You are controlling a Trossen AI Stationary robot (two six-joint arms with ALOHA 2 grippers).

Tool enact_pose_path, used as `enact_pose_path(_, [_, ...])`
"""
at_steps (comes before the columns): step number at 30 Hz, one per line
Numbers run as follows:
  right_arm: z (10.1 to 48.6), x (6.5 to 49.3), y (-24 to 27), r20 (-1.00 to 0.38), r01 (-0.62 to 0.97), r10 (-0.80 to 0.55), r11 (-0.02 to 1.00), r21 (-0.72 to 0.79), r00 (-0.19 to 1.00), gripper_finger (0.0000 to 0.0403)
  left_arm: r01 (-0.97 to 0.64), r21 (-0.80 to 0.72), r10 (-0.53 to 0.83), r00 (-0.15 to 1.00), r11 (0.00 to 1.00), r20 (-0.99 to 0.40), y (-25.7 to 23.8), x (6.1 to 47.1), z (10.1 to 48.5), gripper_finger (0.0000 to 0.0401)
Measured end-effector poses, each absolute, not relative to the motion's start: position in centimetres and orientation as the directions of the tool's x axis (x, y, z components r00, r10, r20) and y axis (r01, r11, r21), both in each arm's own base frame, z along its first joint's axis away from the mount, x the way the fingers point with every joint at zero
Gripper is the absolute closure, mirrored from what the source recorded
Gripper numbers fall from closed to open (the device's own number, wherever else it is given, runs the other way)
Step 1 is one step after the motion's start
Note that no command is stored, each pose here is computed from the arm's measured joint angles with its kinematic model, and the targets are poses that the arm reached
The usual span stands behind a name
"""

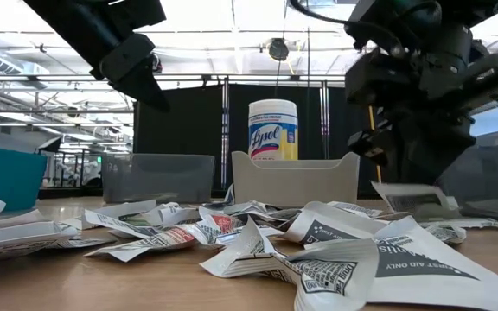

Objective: Pick & Place First Aid Supplies
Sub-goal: Put the gray towelette pack into the gray bin

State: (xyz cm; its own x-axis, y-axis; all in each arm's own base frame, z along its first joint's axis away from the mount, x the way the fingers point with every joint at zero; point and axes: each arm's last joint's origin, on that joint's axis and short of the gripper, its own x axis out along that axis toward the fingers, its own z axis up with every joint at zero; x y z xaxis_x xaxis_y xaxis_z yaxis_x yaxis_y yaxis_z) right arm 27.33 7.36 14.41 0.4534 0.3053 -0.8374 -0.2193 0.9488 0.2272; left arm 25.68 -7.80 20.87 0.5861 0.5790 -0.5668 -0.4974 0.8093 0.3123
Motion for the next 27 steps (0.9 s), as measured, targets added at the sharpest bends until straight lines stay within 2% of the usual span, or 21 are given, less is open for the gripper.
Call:
enact_pose_path(9, [18.0, 27.0, 7.2, -0.727, -0.299, 0.389, 0.919, 0.258, 0.566, 0.0402, -0.492, 0.309, 0.572, 0.587, 0.814, -0.573, -7.8, 25.7, 20.9, 0.0268])
enact_pose_path(14, [19.2, 26.9, 6.6, -0.700, -0.254, 0.313, 0.948, 0.191, 0.642, 0.0402, -0.490, 0.306, 0.569, 0.588, 0.816, -0.575, -7.8, 25.7, 20.9, 0.0268])
enact_pose_path(18, [18.8, 27.5, 5.7, -0.703, -0.156, 0.190, 0.981, 0.113, 0.686, 0.0403, -0.489, 0.303, 0.566, 0.589, 0.818, -0.576, -7.9, 25.7, 20.9, 0.0268])
enact_pose_path(22, [17.2, 28.8, 5.3, -0.698, -0.090, 0.178, 0.983, 0.161, 0.693, 0.0403, -0.492, 0.299, 0.566, 0.590, 0.817, -0.576, -7.9, 25.7, 20.9, 0.0268])
enact_pose_path(27, [15.0, 29.8, 5.5, -0.713, -0.116, 0.240, 0.969, 0.219, 0.659, 0.0403, -0.493, 0.298, 0.566, 0.590, 0.817, -0.576, -7.9, 25.7, 20.9, 0.0268])
